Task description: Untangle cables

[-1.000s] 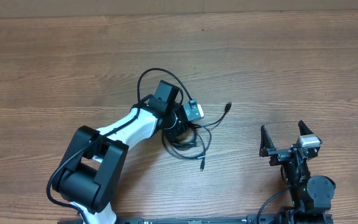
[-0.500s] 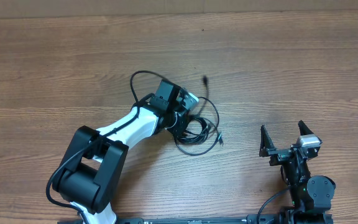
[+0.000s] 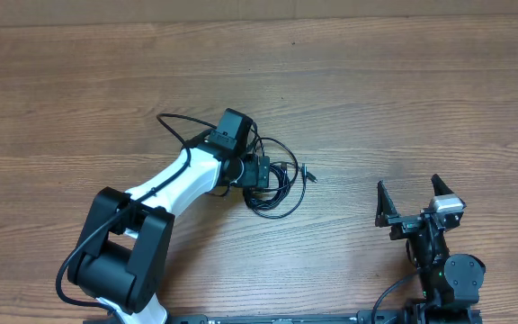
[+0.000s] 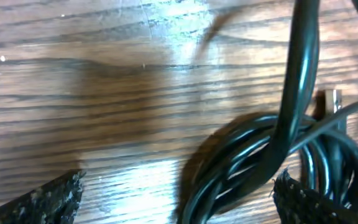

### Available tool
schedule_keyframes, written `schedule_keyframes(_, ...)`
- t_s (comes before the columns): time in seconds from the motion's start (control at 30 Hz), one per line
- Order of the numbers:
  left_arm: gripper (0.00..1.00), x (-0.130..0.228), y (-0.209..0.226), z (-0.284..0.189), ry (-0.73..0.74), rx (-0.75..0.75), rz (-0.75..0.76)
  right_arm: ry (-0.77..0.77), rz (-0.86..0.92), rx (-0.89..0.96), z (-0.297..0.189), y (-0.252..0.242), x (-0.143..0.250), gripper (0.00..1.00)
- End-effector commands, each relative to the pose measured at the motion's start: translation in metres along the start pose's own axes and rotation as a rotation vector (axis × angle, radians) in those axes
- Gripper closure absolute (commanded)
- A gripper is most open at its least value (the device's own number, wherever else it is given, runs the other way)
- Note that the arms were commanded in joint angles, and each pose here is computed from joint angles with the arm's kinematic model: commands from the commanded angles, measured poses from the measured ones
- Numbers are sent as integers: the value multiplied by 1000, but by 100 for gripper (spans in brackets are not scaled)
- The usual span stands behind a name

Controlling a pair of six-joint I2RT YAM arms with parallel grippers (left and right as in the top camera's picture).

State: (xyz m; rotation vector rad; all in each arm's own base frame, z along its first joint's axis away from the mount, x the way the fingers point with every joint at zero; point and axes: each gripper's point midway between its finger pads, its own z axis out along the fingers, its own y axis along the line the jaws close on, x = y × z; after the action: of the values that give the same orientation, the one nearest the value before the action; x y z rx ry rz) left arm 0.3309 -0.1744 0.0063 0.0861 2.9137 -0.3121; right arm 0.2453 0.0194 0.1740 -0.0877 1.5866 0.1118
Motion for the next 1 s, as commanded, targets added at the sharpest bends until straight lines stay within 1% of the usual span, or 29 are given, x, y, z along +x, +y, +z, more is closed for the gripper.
schedule_keyframes(0.0, 0, 23, 18, 15, 86, -37, 156, -5, -5, 5, 0, -1, 1, 0)
schedule_keyframes(0.07, 0, 15, 14, 6, 57, -24, 280, -5, -5, 5, 0, -1, 1, 0)
schedule_keyframes(0.17, 1, 5, 5, -11, -1, -8, 416, -5, -5, 5, 0, -1, 1, 0)
schedule_keyframes(0.23, 0, -1, -3, -23, -46, 1, 477, -5, -5, 5, 0, -1, 1, 0)
schedule_keyframes(0.27, 3, -4, -6, -29, -67, 4, 496, -5, -5, 5, 0, -1, 1, 0)
schedule_keyframes(0.33, 5, -9, -10, -37, -101, 10, 500, -5, -5, 5, 0, -1, 1, 0)
schedule_keyframes(0.4, 5, -15, -13, -43, -131, 17, 468, -5, -5, 5, 0, -1, 1, 0)
schedule_keyframes(0.43, 1, -19, -14, -45, -149, 22, 435, -5, -5, 5, 0, -1, 1, 0)
schedule_keyframes(0.6, 0, -36, -23, -48, -216, 74, 126, -5, -5, 5, 0, -1, 1, 0)
schedule_keyframes(0.7, 1, -38, -27, -47, -222, 99, -15, -5, -5, 5, 0, -1, 1, 0)
schedule_keyframes(0.8, 1, -40, -35, -44, -229, 120, -78, -5, -5, 5, 0, -1, 1, 0)
schedule_keyframes(0.97, 0, -48, -47, -35, -259, 146, -64, -5, -5, 5, 0, -1, 1, 0)
